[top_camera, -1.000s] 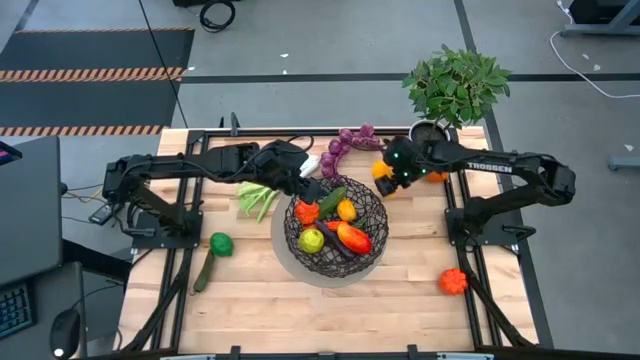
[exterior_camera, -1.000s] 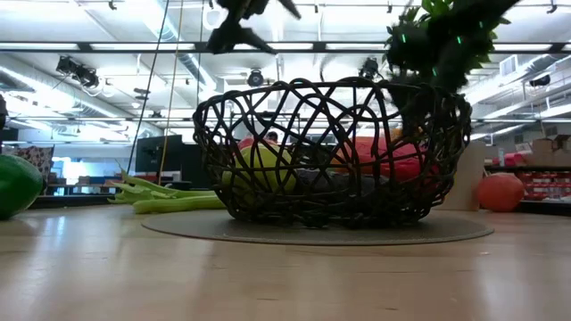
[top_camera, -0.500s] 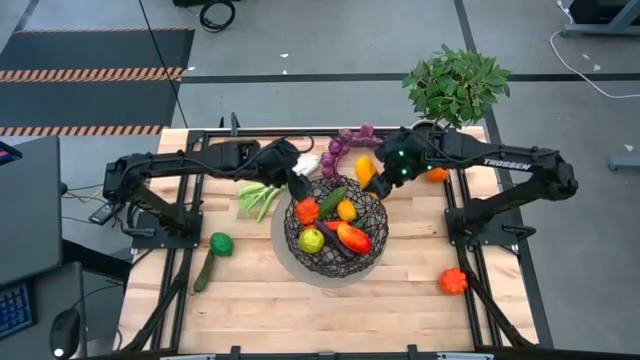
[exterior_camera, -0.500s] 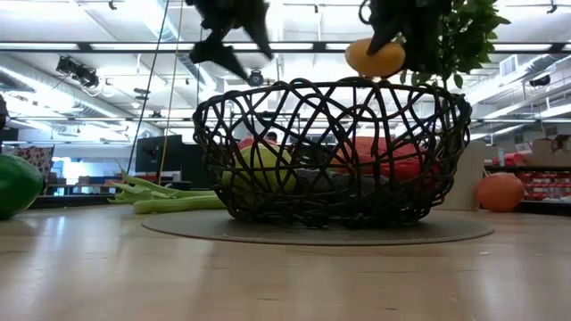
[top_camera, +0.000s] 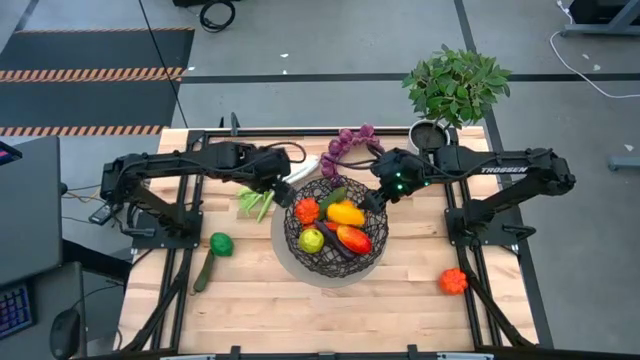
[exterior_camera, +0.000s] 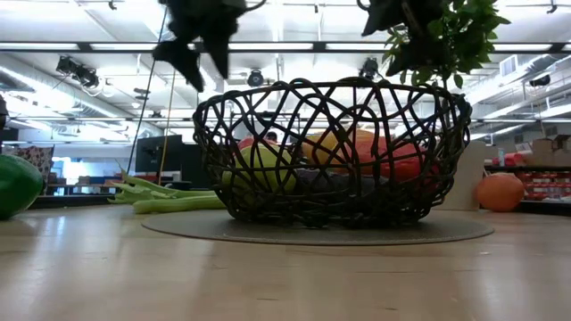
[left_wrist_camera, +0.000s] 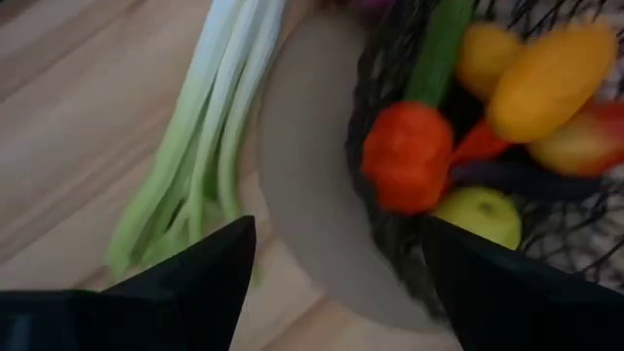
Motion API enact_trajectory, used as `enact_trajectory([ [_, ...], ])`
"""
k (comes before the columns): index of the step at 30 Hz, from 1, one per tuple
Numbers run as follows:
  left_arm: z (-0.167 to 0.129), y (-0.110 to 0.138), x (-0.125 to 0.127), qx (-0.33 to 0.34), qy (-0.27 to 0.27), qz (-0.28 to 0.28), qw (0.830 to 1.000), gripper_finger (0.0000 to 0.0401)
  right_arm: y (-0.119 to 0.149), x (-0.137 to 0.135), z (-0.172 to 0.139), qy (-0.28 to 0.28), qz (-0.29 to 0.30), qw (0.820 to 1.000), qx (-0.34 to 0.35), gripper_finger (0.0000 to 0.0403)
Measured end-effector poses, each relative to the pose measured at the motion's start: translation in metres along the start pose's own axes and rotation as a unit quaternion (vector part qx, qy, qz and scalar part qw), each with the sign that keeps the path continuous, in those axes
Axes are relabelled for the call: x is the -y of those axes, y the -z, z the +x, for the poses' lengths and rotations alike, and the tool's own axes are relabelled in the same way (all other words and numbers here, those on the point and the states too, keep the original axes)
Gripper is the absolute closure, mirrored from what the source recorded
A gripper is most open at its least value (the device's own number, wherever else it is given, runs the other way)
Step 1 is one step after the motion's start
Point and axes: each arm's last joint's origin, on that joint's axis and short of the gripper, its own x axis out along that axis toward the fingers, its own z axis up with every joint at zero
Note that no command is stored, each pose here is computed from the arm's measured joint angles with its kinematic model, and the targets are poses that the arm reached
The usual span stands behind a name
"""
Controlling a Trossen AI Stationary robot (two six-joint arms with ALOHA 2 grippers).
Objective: Build produce basket
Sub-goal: Put the green spring onions into the black wire basket
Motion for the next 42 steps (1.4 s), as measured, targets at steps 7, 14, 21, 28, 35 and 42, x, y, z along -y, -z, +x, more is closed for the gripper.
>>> enact_trajectory([
  [7, -0.016, 0.034, -0.004, -0.081, -0.062, -0.028, 0.994, 0.0104, 0.001, 0.000, 0.000, 0.022, 0.000, 0.999, 0.023, 0.0029],
  [14, -0.030, 0.067, 0.006, -0.104, -0.099, -0.083, 0.986, 0.0104, -0.002, 0.002, 0.000, 0.043, -0.029, 0.997, 0.048, 0.0027],
  [21, -0.039, 0.094, 0.016, -0.104, -0.126, -0.117, 0.980, 0.0104, -0.008, 0.007, -0.001, 0.053, -0.080, 0.994, 0.052, 0.0029],
  [28, -0.034, 0.076, 0.005, -0.052, -0.158, -0.090, 0.982, 0.0104, -0.014, 0.012, -0.002, 0.064, -0.130, 0.988, 0.057, 0.0029],
  [35, -0.012, 0.016, -0.018, -0.065, -0.065, -0.031, 0.995, 0.0104, -0.018, 0.019, -0.003, 0.069, -0.132, 0.988, 0.047, 0.0029],
  [42, 0.021, -0.030, -0.057, -0.096, -0.039, 0.044, 0.994, 0.0104, -0.013, 0.024, -0.003, 0.097, -0.063, 0.993, 0.031, 0.0029],
])
